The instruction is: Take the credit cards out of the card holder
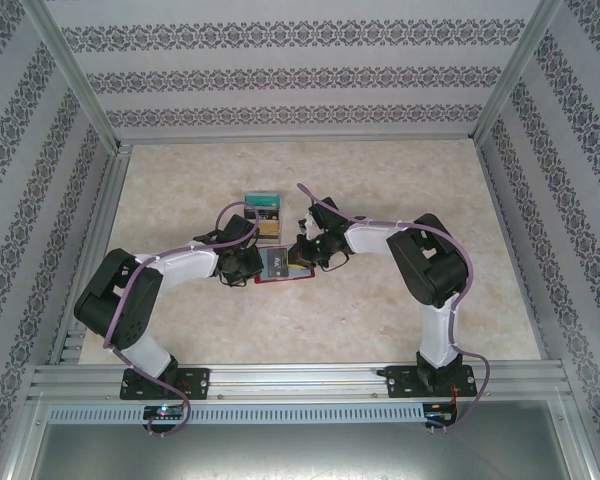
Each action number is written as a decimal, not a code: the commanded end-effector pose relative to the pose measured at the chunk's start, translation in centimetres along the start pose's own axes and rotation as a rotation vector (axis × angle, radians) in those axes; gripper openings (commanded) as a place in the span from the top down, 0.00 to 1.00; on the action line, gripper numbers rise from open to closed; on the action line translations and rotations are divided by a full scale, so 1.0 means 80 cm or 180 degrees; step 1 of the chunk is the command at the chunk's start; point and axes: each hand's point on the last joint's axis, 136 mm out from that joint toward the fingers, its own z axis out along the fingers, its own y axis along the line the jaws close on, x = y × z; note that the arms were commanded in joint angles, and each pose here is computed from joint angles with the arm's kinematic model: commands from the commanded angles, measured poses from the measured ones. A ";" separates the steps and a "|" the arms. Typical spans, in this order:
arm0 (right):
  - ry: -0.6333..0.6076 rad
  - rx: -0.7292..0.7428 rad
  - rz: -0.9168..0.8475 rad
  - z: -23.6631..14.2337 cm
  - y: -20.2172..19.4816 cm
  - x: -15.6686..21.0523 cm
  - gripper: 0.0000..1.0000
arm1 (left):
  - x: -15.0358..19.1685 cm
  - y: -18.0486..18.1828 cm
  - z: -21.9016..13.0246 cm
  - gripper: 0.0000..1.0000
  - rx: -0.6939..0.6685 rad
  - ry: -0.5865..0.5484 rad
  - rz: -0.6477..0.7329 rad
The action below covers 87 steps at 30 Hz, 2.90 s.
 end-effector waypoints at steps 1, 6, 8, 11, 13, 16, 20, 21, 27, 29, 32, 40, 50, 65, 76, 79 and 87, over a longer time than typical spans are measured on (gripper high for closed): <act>-0.0035 0.0039 0.0004 -0.010 -0.006 0.003 1.00 | 0.012 0.021 0.013 1.00 -0.0165 0.0099 0.0005; -0.0021 0.0024 -0.0009 -0.007 -0.005 0.005 1.00 | 0.005 0.013 0.001 1.00 -0.0139 0.0036 0.0060; -0.0038 0.0016 -0.0021 -0.008 -0.003 0.003 0.92 | -0.002 0.007 -0.011 0.96 -0.0138 -0.0027 0.0101; -0.0053 0.0002 -0.0031 -0.008 -0.001 0.001 0.79 | -0.013 -0.006 -0.032 0.94 -0.0085 -0.0134 0.0188; -0.0054 -0.0027 -0.0038 -0.007 0.001 -0.001 0.77 | -0.020 -0.019 -0.042 0.94 0.0000 -0.0181 0.0230; -0.0064 -0.0050 -0.0046 -0.005 0.005 -0.002 0.74 | -0.025 -0.038 -0.044 0.95 0.0146 -0.0174 0.0277; -0.0044 -0.0066 -0.0051 0.001 0.007 -0.002 0.73 | -0.021 -0.051 -0.025 0.97 0.0182 -0.0066 0.0326; -0.0043 -0.0062 -0.0050 0.002 0.008 -0.002 0.73 | -0.018 -0.051 -0.019 0.98 0.0173 -0.0038 0.0330; -0.0016 -0.0076 -0.0032 0.009 0.008 0.002 0.72 | 0.000 -0.031 0.008 1.00 0.0049 0.0117 0.0266; -0.0014 -0.0099 -0.0020 0.011 0.010 0.003 0.72 | 0.005 -0.024 0.014 1.00 0.0015 0.0167 0.0246; -0.0002 -0.0137 -0.0004 0.015 0.012 0.004 0.74 | 0.011 -0.021 0.018 1.00 0.0005 0.0204 0.0231; -0.0053 -0.0114 0.0046 0.014 0.006 0.003 0.95 | 0.013 -0.017 0.014 1.00 -0.0028 0.0186 0.0252; -0.0216 -0.0046 0.0047 -0.022 -0.015 0.004 1.00 | 0.014 -0.008 0.007 1.00 -0.0080 0.0151 0.0288; -0.0586 0.0022 -0.0500 -0.132 -0.007 0.005 1.00 | -0.006 -0.038 -0.052 0.96 0.0164 -0.0140 0.0386; -0.0788 0.0541 -0.1878 -0.179 0.090 -0.045 1.00 | -0.038 0.000 -0.181 0.00 0.0008 -0.0947 0.0057; -0.0860 0.0765 -0.2329 -0.173 0.118 -0.058 1.00 | -0.042 0.021 -0.210 0.01 -0.0051 -0.1129 -0.0026; -0.0792 0.1558 -0.3986 -0.125 0.172 -0.079 1.00 | -0.041 0.065 -0.264 0.00 -0.0148 -0.1434 -0.0148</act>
